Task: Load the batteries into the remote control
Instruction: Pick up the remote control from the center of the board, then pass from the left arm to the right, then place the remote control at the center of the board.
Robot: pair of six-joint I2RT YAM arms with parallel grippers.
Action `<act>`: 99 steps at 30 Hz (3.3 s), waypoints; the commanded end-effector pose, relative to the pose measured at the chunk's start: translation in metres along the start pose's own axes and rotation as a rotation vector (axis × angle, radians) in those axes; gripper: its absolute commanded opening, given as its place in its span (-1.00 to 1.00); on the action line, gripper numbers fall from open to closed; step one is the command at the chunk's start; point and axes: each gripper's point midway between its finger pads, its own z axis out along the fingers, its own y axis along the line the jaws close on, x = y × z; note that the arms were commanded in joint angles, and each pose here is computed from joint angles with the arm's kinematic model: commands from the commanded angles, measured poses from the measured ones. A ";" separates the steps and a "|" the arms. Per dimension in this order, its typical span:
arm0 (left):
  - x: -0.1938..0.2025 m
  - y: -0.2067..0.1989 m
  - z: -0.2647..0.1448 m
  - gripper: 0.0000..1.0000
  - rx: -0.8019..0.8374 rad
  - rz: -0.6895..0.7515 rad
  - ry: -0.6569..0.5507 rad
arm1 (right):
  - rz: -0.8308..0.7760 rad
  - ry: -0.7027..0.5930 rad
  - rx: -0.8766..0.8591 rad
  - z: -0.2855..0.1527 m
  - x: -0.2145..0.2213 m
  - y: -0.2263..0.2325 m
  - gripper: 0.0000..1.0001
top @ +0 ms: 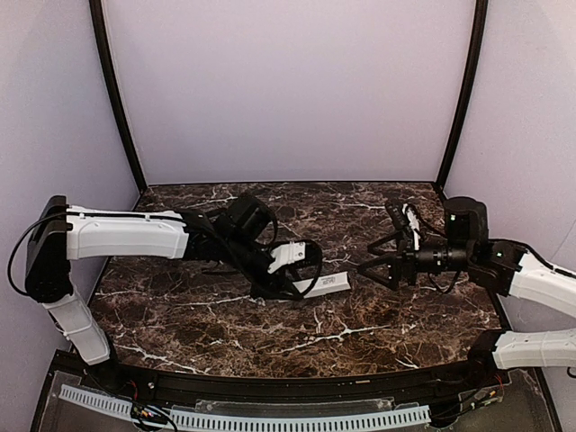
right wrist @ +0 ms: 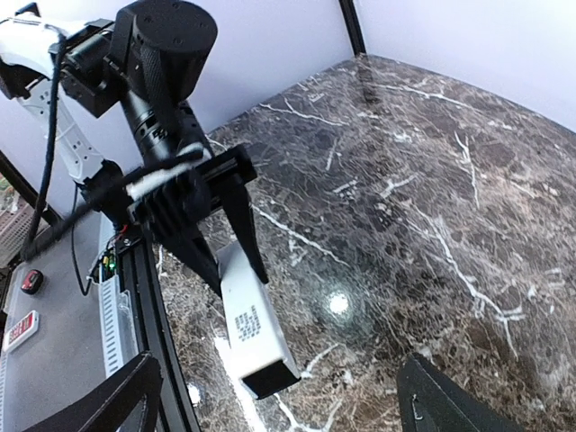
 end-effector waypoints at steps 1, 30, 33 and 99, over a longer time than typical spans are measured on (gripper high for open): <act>-0.051 -0.007 -0.041 -0.46 0.020 0.020 -0.231 | -0.086 -0.075 -0.140 -0.003 -0.023 0.026 0.78; -0.101 -0.018 -0.085 -0.46 0.075 -0.010 -0.552 | -0.264 -0.161 -0.408 0.020 -0.063 0.085 -0.17; -0.101 -0.018 -0.085 -0.46 0.084 -0.011 -0.559 | -0.264 -0.156 -0.415 0.020 -0.063 0.085 -0.30; 0.005 0.086 0.010 -0.02 -0.397 -0.522 -0.565 | -0.163 0.518 0.149 0.088 0.047 -0.012 -0.94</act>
